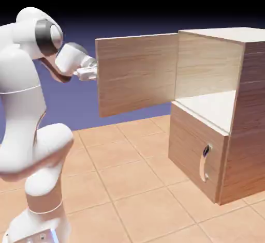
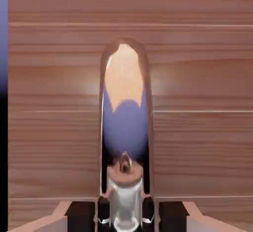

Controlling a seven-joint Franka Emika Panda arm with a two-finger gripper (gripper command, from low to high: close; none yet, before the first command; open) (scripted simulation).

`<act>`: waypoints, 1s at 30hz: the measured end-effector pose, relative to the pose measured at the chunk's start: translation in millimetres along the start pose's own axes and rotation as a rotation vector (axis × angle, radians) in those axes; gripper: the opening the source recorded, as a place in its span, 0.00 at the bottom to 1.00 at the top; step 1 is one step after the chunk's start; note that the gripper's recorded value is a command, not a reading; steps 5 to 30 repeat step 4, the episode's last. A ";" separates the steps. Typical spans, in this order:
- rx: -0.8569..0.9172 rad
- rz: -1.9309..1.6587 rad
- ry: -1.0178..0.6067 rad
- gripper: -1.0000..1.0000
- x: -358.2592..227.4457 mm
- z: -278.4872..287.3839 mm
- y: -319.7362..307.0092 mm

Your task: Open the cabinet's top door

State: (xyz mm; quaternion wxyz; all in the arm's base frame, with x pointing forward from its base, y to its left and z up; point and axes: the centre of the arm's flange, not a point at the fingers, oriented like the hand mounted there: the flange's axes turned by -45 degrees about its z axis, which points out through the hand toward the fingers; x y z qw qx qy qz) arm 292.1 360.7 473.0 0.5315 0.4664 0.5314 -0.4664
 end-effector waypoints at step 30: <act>0.073 0.000 0.000 0.00 0.0 -21.5 11.4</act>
